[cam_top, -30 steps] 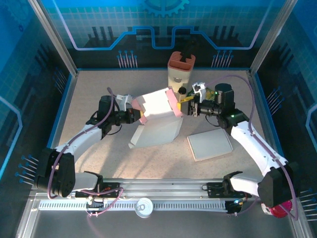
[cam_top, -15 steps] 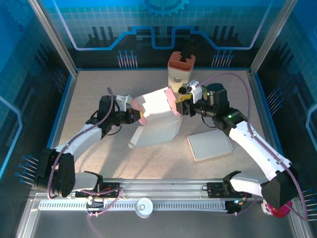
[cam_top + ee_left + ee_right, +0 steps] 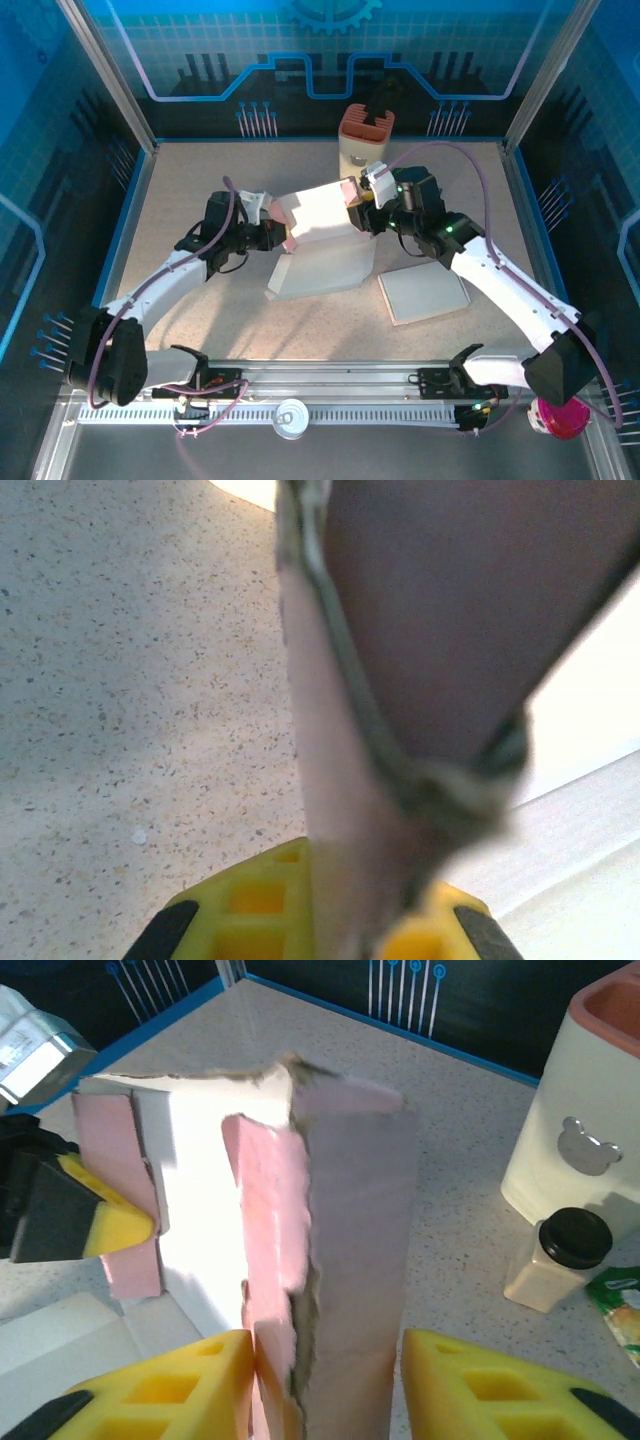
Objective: Fold the paper box
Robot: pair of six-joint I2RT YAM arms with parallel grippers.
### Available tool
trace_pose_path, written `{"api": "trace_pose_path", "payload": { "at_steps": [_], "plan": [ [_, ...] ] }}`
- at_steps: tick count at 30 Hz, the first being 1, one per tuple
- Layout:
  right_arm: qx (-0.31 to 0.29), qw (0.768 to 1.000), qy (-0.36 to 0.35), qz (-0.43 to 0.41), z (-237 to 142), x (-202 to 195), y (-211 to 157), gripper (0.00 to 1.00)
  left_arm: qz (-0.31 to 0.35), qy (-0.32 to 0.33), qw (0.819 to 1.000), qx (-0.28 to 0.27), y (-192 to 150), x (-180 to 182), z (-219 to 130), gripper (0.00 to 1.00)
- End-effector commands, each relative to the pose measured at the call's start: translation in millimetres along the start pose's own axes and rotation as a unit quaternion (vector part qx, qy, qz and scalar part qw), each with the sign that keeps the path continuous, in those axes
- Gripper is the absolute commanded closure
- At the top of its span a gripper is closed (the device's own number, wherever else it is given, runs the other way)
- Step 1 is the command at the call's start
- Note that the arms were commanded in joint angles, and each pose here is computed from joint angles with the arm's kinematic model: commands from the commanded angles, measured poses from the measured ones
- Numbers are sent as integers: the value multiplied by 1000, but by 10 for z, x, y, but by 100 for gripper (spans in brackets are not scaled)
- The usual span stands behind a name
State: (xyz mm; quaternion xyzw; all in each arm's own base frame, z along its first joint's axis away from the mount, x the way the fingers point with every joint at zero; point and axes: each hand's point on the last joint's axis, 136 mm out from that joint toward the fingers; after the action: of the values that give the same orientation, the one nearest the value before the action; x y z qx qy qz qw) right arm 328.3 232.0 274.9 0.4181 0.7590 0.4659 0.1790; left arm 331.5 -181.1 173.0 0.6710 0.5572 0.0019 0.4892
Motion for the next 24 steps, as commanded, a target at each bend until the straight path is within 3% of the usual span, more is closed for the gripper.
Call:
{"api": "trace_pose_path", "payload": {
  "at_steps": [1,11,18,24],
  "plan": [
    [8,998,-51,-27,-5,-87,48,62,26,13,999,-15,135,-92,-112,100],
    [25,984,-169,-58,80,-245,31,84,36,52,998,-11,142,-176,-145,100],
    [49,970,-229,-70,159,-287,-18,91,25,114,993,-9,115,-138,-151,100],
    [75,944,-314,-71,180,-387,-87,100,1,151,988,-8,56,-81,-138,100]
  ]
}}
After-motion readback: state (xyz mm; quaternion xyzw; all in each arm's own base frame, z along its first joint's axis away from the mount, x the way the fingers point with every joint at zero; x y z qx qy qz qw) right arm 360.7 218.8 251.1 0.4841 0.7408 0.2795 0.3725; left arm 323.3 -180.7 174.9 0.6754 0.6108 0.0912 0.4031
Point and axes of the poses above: each hand's point on the last joint's axis, 136 mm out from that joint toward the fingers, its own z axis out along the fingers, its own x axis along the line the jaws close on, y = z × x, and after that the axes turned 3 degrees about z, right-handed
